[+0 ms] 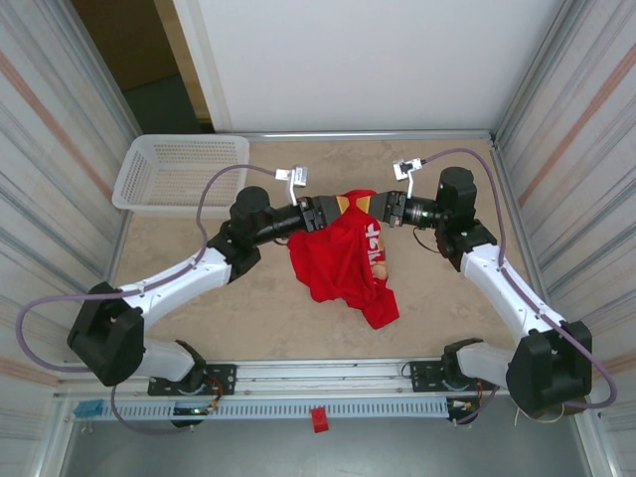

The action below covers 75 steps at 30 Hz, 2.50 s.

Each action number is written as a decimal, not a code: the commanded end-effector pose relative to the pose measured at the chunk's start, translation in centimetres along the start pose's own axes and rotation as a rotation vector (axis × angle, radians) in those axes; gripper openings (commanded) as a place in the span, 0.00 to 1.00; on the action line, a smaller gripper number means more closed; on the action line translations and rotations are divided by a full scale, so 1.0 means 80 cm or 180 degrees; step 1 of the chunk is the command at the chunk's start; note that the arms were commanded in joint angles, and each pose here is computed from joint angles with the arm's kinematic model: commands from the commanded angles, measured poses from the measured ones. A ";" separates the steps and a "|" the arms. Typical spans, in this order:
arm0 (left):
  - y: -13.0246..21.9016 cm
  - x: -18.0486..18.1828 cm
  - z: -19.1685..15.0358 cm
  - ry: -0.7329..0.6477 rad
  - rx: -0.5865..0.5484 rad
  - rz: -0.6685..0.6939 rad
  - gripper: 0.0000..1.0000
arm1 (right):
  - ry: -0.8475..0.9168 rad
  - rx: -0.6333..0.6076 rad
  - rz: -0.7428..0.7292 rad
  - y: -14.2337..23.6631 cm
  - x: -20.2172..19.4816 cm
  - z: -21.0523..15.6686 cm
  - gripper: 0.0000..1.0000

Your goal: Fold the inside-out t-shirt

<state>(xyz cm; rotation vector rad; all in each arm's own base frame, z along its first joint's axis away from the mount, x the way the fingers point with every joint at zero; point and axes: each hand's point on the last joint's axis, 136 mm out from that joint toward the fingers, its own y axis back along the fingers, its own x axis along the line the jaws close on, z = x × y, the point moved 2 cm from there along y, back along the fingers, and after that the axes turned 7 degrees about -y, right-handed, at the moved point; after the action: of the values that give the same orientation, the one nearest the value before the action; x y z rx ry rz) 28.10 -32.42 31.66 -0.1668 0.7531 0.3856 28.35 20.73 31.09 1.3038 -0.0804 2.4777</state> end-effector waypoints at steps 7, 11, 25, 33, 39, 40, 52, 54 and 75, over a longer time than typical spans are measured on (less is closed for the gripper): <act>-0.015 0.000 0.004 0.0091 -0.0121 -0.0094 0.58 | 0.0107 -0.0097 0.0060 0.003 0.011 0.012 0.00; -0.019 0.000 0.001 0.0113 -0.0105 -0.0113 0.54 | 0.0113 -0.0099 0.0060 0.002 0.011 0.012 0.00; -0.021 -0.024 0.022 0.0029 -0.0180 -0.0241 0.00 | -0.0020 -0.0235 -0.0163 0.013 -0.010 0.021 0.42; -0.017 -0.095 0.089 -0.0273 0.0002 -0.0266 0.00 | -0.0061 -0.0509 -0.0456 0.046 -0.009 0.027 0.61; -0.020 -0.121 0.115 -0.0238 0.0100 -0.0326 0.00 | 0.0327 -0.0625 -0.0661 0.065 0.034 0.022 0.64; -0.020 -0.123 0.117 -0.0230 0.0098 -0.0327 0.00 | 0.0397 -0.0629 -0.0689 0.066 0.043 0.021 0.65; -0.031 -0.131 0.118 -0.0135 0.0107 -0.0410 0.00 | 0.0680 -0.0663 -0.0906 0.021 0.060 0.042 0.65; -0.033 -0.129 0.116 -0.0105 0.0120 -0.0403 0.00 | 0.0661 -0.0705 -0.0939 0.016 0.054 0.050 0.59; 0.016 0.016 0.074 -0.0758 0.0032 0.0478 0.59 | 0.0615 -0.0295 0.0123 0.033 0.088 0.047 0.00</act>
<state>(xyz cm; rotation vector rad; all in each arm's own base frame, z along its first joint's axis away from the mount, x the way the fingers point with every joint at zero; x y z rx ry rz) 33.90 -29.58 30.91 0.0265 0.7295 0.5729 27.96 19.22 38.39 1.0365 -0.1542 2.5120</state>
